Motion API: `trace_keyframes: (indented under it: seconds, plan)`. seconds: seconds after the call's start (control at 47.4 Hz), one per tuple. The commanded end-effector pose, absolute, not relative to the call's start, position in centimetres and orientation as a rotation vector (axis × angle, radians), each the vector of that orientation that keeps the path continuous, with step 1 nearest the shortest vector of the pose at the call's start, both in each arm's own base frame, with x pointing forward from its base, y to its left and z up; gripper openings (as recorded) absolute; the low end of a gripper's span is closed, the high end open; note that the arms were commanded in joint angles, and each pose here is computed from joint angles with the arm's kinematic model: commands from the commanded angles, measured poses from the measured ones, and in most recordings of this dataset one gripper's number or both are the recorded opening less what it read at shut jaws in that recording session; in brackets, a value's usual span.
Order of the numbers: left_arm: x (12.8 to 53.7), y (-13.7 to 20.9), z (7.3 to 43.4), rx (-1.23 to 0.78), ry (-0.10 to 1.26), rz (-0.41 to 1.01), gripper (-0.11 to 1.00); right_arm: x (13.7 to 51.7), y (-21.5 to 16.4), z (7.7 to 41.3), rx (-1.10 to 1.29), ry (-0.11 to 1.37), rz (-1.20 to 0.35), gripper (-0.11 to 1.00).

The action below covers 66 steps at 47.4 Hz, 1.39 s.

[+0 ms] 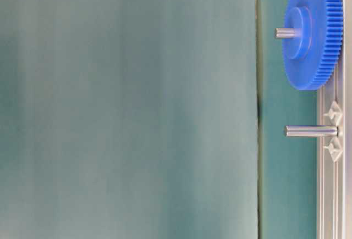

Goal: Find the location of the shaft and insert the small gear.
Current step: 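Move the left gripper toward the loose small blue gear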

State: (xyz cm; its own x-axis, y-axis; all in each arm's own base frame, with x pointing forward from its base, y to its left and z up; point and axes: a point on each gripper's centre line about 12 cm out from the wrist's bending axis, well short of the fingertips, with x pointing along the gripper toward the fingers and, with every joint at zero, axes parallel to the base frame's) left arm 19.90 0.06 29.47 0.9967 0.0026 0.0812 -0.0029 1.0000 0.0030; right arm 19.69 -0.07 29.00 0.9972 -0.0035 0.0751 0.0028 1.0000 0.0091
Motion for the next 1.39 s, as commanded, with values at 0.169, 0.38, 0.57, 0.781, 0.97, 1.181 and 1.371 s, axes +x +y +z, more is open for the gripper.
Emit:
trace_keyframes:
  seconds: [0.169, 0.38, 0.57, 0.781, 0.97, 1.181, 1.371]
  plan:
    - [20.2, 0.1, 28.9, -0.003, -0.041, 0.002, 0.01, 19.8, -0.7, 27.4, 0.038, -0.028, -0.039, 0.05]
    - [20.7, 0.0, 27.6, -0.023, 0.046, 0.001, 0.00, 20.0, -1.5, 26.4, 0.044, 0.025, -0.077, -0.01]
    - [21.4, 0.0, 25.7, -0.069, 0.143, 0.005, 0.00, 19.9, -1.4, 25.7, 0.058, 0.073, -0.077, -0.01]
    - [22.4, -0.1, 24.7, -0.090, 0.213, 0.005, 0.00, 20.0, -1.5, 25.3, 0.111, 0.128, -0.083, -0.01]
    - [22.9, -0.2, 24.3, -0.086, 0.286, 0.004, 0.00, 19.8, -1.5, 24.5, 0.120, 0.184, -0.088, -0.01]
    - [23.3, -0.3, 24.3, -0.083, 0.332, 0.003, 0.00, 19.6, -1.5, 23.4, 0.128, 0.247, -0.090, -0.01]
    - [24.2, -1.1, 23.2, -0.082, 0.402, -0.026, 0.00, 19.3, -1.4, 22.5, 0.132, 0.310, -0.092, -0.01]
